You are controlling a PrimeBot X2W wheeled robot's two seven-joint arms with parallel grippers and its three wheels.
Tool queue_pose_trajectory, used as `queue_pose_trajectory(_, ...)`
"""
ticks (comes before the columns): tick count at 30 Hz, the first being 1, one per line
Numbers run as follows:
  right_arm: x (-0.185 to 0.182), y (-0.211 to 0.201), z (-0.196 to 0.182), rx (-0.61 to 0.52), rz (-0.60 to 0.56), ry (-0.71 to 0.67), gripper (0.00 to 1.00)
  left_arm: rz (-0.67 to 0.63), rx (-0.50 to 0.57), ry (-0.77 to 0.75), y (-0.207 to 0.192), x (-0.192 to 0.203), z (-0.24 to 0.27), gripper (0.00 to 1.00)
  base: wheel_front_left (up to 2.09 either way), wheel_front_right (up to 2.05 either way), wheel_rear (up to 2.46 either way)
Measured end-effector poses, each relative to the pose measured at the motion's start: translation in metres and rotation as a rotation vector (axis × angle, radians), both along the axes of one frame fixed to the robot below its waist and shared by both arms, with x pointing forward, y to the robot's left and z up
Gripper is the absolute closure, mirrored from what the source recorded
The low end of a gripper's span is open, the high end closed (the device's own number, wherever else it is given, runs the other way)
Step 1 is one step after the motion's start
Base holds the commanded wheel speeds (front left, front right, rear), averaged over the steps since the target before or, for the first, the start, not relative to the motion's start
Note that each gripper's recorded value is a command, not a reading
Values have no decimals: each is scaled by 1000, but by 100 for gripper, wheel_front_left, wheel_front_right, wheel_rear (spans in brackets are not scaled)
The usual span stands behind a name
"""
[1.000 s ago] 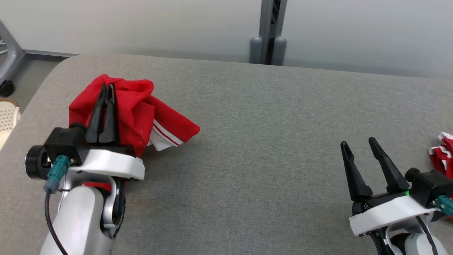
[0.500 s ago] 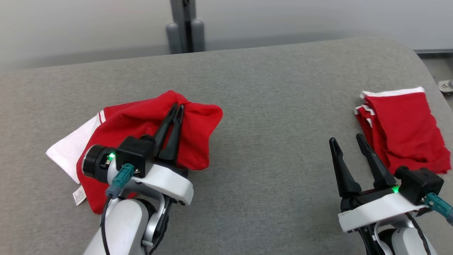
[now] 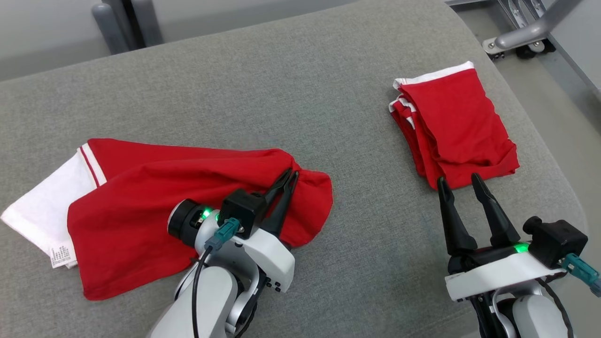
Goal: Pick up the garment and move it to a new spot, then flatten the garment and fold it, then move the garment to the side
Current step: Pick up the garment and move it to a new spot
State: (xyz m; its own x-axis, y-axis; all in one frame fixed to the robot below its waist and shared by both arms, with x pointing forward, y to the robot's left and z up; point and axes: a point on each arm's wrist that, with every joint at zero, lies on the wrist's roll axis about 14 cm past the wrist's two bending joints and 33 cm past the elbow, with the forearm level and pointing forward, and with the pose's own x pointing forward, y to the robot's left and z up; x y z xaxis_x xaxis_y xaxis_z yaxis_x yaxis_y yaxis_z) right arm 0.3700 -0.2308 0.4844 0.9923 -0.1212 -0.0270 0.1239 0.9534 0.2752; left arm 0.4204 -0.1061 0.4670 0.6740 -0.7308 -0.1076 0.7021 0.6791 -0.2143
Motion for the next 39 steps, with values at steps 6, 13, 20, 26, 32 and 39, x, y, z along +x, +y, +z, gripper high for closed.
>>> queue_pose_trajectory(6, 2, -4, -10, 2, -12, 22, 0, -46, -13, 19, -12, -5, -11, 22, 0, 0, 0)
queue_pose_trajectory(13, 12, 4, 5, 3, 17, -30, 0, 26, -101, -80, 7, -2, 29, 0, 0, 0, 0)
queue_pose_trajectory(20, 25, 23, 20, -22, 89, -70, 0, 320, -100, -211, 95, 27, 64, 0, 0, 0, 0)
queue_pose_trajectory(26, 30, 42, 36, -36, 152, -109, 0, 559, -34, -298, 183, 30, 80, 0, 0, 0, 0)
queue_pose_trajectory(32, 25, 50, 44, -67, 184, -118, 0, 712, 50, -337, 246, 9, 86, 0, 0, 0, 0)
queue_pose_trajectory(39, 11, 53, 43, -90, 194, -98, 0, 752, 39, -316, 267, -21, 86, 0, 0, 0, 0)
